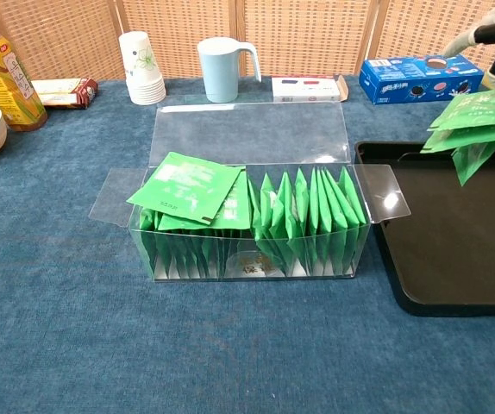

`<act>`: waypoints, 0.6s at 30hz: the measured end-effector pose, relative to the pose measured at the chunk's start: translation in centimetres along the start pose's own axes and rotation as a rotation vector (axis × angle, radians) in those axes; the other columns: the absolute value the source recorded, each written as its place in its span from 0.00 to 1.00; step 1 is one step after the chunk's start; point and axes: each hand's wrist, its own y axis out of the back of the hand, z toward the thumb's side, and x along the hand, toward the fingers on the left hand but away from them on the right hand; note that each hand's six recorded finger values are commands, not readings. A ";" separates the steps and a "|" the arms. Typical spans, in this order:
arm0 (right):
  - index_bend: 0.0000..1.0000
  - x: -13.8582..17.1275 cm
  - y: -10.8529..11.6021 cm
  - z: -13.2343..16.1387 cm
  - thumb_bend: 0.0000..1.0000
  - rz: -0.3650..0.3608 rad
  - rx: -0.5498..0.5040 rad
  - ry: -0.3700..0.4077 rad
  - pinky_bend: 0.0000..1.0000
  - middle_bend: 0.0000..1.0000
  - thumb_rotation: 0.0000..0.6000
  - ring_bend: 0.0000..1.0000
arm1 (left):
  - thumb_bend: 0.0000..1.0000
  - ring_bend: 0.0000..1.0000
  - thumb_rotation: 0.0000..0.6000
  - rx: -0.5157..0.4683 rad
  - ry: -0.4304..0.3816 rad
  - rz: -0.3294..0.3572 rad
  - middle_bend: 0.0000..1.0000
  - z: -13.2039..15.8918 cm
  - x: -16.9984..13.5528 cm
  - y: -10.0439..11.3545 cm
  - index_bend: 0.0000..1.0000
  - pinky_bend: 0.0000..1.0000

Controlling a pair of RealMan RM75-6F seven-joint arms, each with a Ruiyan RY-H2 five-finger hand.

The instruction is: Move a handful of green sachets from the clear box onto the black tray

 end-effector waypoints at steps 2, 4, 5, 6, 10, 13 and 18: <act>0.00 -0.1 -0.1 -0.1 0.43 0.008 0.001 -0.011 0.00 0.00 1.00 0.00 | 0.16 0.18 0.98 0.001 0.005 0.001 0.14 -0.2 -0.1 0.0 0.19 0.35; 0.00 -0.1 0.0 -0.2 0.43 0.012 0.000 -0.021 0.00 0.00 1.00 0.00 | 0.16 0.18 0.98 -0.001 0.008 0.002 0.14 -0.3 -0.1 0.1 0.19 0.35; 0.00 -0.1 0.0 -0.2 0.43 0.014 0.000 -0.025 0.00 0.00 1.00 0.00 | 0.16 0.18 0.98 -0.001 0.010 0.001 0.14 -0.4 -0.2 0.0 0.19 0.35; 0.00 -0.1 0.1 -0.2 0.43 0.016 0.000 -0.029 0.00 0.00 1.00 0.00 | 0.16 0.18 0.98 -0.002 0.011 0.001 0.14 -0.4 -0.2 0.0 0.19 0.35; 0.00 0.1 0.0 -0.4 0.42 0.032 0.003 -0.043 0.00 0.00 0.95 0.00 | 0.16 0.18 0.98 -0.004 0.013 -0.001 0.14 -0.5 -0.3 -0.1 0.18 0.35; 0.00 0.3 -0.2 -0.5 0.35 0.042 0.002 -0.051 0.00 0.00 0.85 0.00 | 0.16 0.18 0.98 -0.005 0.011 0.001 0.14 -0.5 -0.3 0.0 0.18 0.35; 0.00 0.5 0.0 -0.8 0.21 0.038 0.003 -0.066 0.00 0.00 0.69 0.00 | 0.16 0.18 0.98 -0.005 0.007 0.005 0.14 -0.4 -0.2 0.1 0.18 0.35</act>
